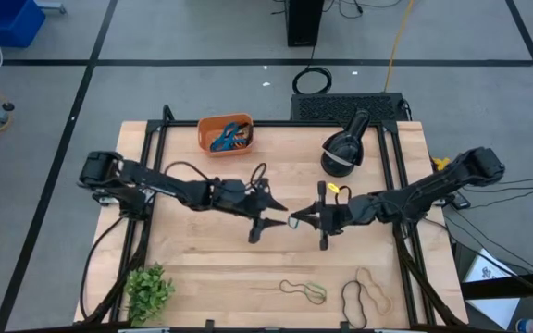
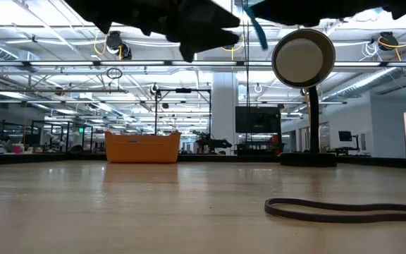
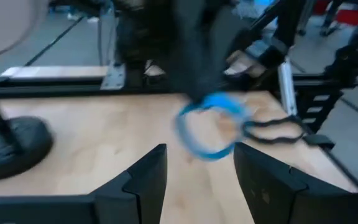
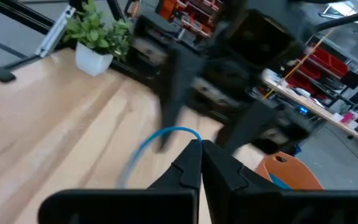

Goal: Pick and place rubber bands into bin
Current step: Put the blue rubber band into the orange container

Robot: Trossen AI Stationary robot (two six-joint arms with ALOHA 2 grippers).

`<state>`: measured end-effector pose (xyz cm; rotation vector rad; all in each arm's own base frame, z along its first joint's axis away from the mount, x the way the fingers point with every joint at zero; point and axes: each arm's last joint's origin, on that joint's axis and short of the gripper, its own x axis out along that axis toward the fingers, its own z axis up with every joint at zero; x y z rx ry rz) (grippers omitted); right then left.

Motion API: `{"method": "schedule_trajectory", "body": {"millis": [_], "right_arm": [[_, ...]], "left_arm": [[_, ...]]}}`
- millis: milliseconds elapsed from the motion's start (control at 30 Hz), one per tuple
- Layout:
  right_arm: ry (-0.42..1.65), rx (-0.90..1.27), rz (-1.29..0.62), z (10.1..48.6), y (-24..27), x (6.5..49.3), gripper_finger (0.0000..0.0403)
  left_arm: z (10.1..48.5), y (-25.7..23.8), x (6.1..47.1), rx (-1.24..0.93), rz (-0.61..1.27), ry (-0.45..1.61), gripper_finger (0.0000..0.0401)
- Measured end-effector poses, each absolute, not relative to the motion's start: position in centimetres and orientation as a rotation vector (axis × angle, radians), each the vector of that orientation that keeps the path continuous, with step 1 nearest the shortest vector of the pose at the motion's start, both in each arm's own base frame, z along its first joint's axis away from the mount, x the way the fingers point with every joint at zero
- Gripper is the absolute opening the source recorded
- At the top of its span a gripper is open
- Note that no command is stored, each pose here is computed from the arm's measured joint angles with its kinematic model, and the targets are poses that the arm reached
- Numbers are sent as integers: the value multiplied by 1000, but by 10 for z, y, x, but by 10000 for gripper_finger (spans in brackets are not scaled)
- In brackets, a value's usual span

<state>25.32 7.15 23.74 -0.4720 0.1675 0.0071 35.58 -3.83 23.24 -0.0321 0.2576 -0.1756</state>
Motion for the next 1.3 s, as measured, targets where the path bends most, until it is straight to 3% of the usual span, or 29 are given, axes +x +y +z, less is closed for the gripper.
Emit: {"method": "schedule_trajectory", "body": {"millis": [200,533,667,900,1300], "right_arm": [[189,-489,-13,232,66,258,0],[209,-497,-12,226,67,261,0],[213,-498,-11,226,67,262,0],[217,-498,-9,225,67,262,0],[207,-395,-21,227,67,261,37]], "left_arm": [[215,-47,367,-57,-219,228,191],[219,-48,368,-81,-253,182,187],[218,-47,368,-80,-233,198,148],[219,-47,368,-51,-232,185,18],[217,-43,368,-51,-183,214,10]]}}
